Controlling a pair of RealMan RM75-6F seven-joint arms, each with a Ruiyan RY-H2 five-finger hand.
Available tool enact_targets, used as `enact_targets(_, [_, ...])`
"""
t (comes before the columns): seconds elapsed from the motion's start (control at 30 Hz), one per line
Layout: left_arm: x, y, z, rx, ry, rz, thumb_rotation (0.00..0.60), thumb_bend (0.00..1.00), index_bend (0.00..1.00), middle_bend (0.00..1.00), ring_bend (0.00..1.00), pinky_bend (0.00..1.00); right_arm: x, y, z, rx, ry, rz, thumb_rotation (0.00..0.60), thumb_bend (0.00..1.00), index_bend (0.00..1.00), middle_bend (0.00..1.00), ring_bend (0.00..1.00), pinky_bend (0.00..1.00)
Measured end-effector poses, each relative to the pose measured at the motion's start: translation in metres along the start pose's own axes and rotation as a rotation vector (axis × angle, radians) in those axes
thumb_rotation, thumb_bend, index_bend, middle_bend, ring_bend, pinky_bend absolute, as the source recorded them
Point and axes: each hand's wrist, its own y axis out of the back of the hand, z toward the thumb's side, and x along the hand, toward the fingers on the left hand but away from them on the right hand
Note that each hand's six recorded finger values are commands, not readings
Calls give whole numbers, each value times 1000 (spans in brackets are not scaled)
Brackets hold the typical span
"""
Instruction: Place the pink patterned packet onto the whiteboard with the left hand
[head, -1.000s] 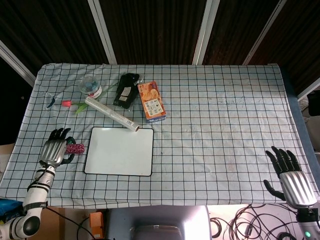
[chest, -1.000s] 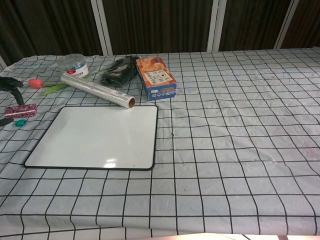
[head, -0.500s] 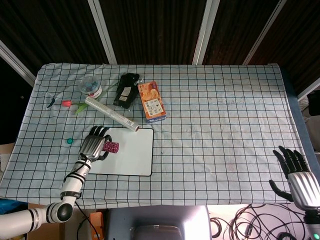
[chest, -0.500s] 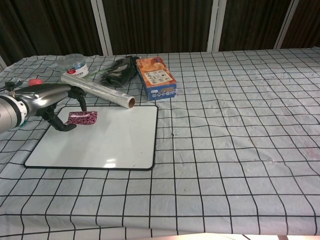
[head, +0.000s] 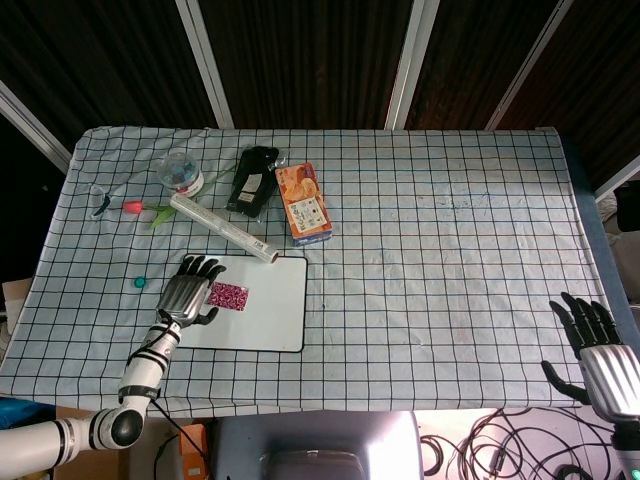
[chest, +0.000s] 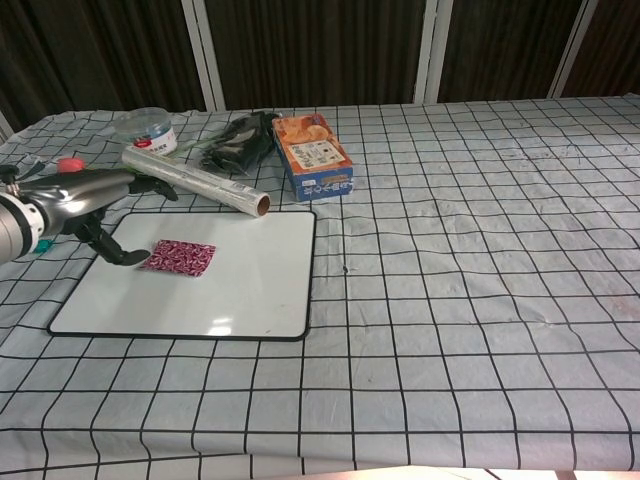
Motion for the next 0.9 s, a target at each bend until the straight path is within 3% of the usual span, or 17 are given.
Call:
enact_targets(0.1, [-1,9,-15,20,37,47,600,345,290,93,3,51,1,1,0,-1,-1,-5,600,255,0,0,0,0])
enact_targets(0.23, [2,18,-56,48,150,96,600,361,348,96,4,55,1,1,0,-1,0,-5,600,255,0,0,0,0])
enact_targets(0.53, [6,-3,-148,34,376,14,600,359,379,95,6,56,-1,-3,4,13,5,5,600,255,0,0,0,0])
enact_targets(0.67, [8,-15,-163,13,407,-18,600,359,379,96,6,56,-3,-4,4,15,2,8,600,255,0,0,0,0])
enact_targets(0.9, [13,-23,-159,-2,392,-28,600,358,377,95,6,56,-4,-6,5,18,3,12,600,255,0,0,0,0])
